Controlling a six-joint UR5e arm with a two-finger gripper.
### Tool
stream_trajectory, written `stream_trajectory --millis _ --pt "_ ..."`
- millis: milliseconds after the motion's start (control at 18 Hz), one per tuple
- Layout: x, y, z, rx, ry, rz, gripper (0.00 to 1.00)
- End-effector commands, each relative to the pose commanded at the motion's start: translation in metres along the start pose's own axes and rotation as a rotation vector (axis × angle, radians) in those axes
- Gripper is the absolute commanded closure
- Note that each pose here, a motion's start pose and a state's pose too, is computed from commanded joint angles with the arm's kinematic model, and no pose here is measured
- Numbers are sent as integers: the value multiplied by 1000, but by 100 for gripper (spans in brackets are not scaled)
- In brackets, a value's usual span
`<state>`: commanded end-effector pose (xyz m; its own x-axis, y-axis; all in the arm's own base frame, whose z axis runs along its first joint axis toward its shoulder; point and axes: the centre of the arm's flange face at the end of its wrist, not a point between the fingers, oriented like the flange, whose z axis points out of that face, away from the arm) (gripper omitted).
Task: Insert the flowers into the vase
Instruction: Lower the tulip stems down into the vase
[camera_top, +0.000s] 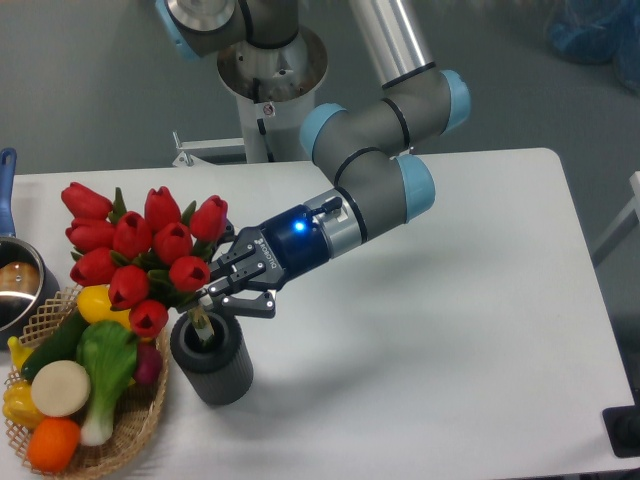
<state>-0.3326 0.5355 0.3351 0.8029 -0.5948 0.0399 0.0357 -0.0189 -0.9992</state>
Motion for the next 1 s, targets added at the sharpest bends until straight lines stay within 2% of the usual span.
stream_trajectory --millis 556,1000 --pt "9 33 0 0 0 3 93" --pt "10 55 0 -1 -1 -37 92"
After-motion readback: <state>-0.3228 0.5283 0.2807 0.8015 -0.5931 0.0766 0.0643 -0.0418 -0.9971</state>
